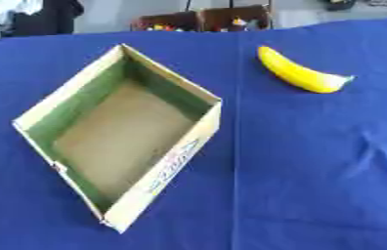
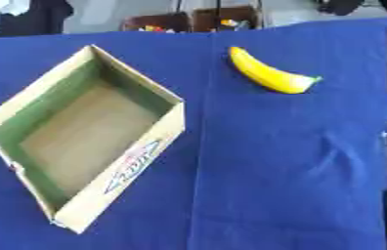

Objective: Pick up objects on the table and place them in the box.

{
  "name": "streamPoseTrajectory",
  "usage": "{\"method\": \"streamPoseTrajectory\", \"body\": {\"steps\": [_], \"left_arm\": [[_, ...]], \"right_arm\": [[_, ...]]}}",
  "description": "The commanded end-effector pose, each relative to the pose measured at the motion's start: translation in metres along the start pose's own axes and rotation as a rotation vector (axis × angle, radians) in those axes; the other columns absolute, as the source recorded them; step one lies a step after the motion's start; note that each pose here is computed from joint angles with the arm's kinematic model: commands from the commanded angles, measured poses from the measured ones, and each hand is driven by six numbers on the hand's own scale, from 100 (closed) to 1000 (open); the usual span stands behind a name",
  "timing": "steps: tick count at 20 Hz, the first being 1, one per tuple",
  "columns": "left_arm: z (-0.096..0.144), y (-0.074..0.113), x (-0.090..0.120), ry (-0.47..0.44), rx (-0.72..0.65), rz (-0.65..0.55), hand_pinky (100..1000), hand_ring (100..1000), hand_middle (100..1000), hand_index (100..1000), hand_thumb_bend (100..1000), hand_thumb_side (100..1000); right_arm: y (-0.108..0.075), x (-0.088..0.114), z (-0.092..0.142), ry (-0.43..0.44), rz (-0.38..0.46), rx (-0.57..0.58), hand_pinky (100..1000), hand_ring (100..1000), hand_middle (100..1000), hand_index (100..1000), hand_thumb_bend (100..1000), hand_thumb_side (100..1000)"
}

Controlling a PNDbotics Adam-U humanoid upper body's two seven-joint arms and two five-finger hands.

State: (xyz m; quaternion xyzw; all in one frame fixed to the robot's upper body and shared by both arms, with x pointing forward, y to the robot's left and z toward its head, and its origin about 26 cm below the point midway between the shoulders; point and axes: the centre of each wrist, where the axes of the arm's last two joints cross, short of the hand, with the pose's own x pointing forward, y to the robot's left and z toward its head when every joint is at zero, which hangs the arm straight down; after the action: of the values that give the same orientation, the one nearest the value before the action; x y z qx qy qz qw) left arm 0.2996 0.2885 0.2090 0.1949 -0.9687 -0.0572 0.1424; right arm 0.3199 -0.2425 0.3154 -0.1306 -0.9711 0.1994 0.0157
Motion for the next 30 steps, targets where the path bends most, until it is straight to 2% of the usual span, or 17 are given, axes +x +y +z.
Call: {"method": "streamPoseTrajectory", "body": {"steps": [1,3,6,8,10,15,17,24,30], "left_arm": [[-0.006,0.005,0.004,-0.027,0.003,-0.006,661,676,778,870,100,855],[-0.006,0.005,0.004,-0.027,0.003,-0.007,661,679,778,872,100,855],[-0.006,0.005,0.004,-0.029,0.002,-0.006,669,708,800,883,100,855],[-0.006,0.005,0.004,-0.028,0.0,-0.005,673,716,816,893,100,855],[-0.005,0.005,0.004,-0.026,-0.005,-0.005,674,716,818,892,100,854],[-0.004,0.004,0.004,-0.022,-0.012,0.001,674,715,818,892,100,854],[-0.004,0.004,0.004,-0.021,-0.014,0.003,674,714,817,891,100,853],[-0.004,0.003,0.004,-0.019,-0.018,0.006,674,714,817,889,100,853],[-0.004,0.003,0.004,-0.014,-0.022,0.006,675,715,818,886,100,852]], "right_arm": [[-0.006,0.005,-0.007,-0.033,0.014,-0.004,630,538,442,675,100,1000],[-0.006,0.005,-0.007,-0.034,0.014,-0.004,631,544,443,677,100,1000],[-0.006,0.004,-0.008,-0.035,0.014,-0.005,671,603,487,692,105,1000],[-0.006,0.002,-0.011,-0.034,0.027,-0.007,704,644,525,723,172,1000],[-0.004,-0.002,-0.02,-0.04,0.047,0.016,737,708,582,777,296,1000],[0.011,-0.016,-0.05,-0.059,0.089,0.17,752,775,659,834,474,1000],[0.019,-0.021,-0.062,-0.054,0.107,0.24,763,791,677,846,516,1000],[0.037,-0.042,-0.092,0.038,0.17,0.426,767,813,701,859,577,1000],[0.048,-0.07,-0.096,0.14,0.21,0.571,782,798,669,836,625,1000]]}}
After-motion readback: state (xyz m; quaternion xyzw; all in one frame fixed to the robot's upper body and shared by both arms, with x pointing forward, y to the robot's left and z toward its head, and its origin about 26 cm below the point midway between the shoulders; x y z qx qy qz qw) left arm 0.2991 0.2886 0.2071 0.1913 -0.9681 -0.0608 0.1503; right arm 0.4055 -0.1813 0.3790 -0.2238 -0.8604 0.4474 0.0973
